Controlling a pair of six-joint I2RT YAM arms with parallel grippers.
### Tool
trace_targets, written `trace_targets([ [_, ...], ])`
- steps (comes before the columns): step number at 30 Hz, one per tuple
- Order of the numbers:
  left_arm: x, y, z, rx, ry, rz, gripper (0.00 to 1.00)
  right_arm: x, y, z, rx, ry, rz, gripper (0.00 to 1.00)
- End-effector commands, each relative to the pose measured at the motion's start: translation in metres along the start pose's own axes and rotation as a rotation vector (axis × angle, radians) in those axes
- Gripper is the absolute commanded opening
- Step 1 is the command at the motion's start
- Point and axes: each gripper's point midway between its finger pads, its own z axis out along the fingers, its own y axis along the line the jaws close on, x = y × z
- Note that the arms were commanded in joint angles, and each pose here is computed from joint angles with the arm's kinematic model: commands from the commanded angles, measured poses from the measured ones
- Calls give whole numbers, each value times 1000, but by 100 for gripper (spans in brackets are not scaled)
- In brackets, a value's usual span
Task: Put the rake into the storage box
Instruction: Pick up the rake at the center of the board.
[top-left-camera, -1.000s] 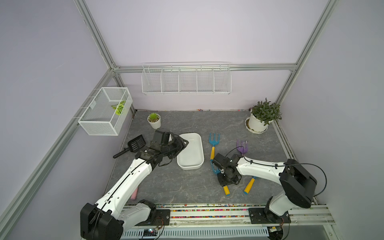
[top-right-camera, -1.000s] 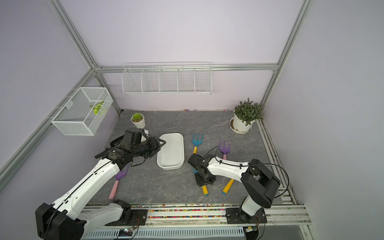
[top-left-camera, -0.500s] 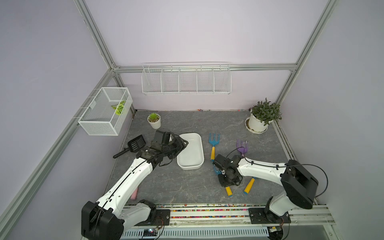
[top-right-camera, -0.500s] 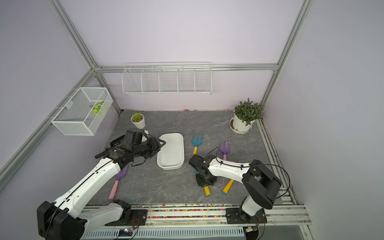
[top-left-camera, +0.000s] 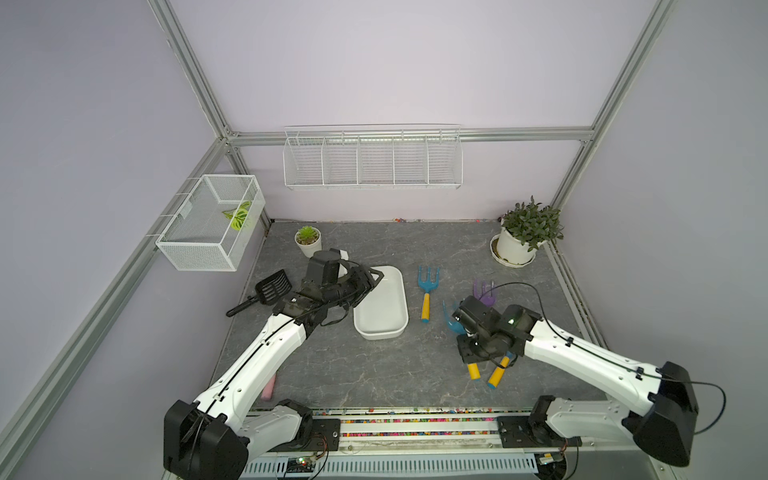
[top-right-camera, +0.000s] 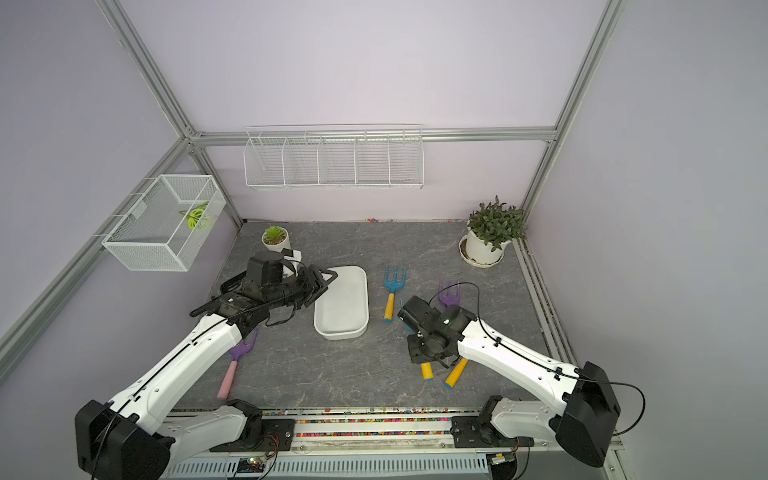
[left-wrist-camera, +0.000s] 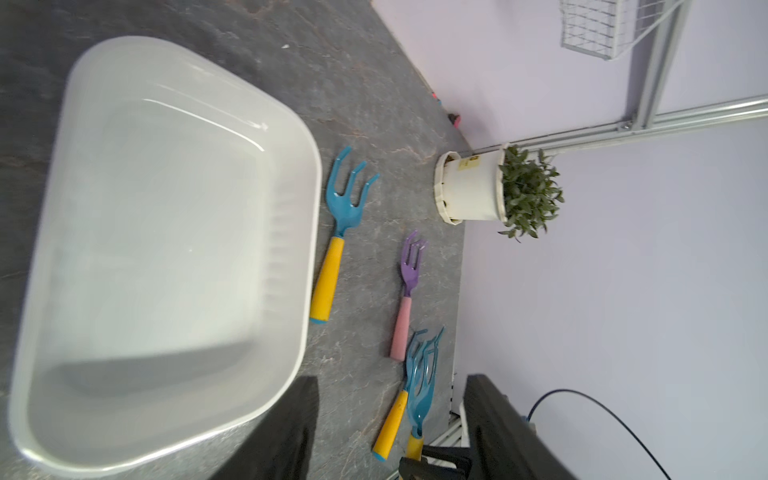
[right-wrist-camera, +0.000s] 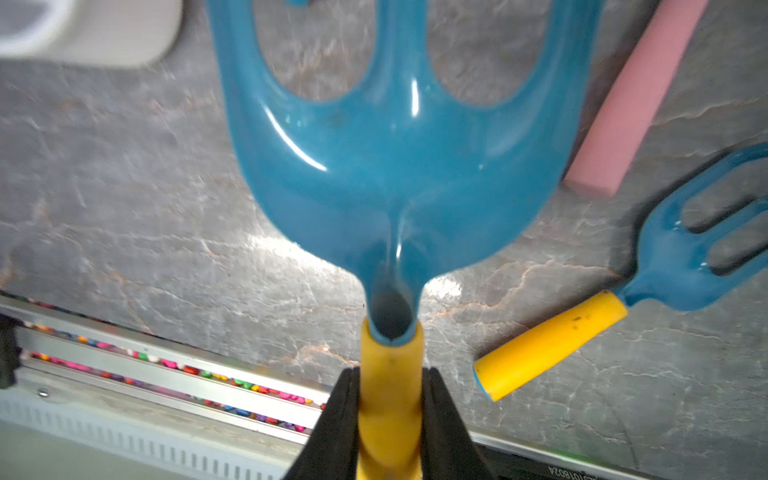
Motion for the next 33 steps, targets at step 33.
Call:
trace_targets([
  [33,89,-81,14,247,176,348,61,-159,109,-96,-585,-122,348,0],
])
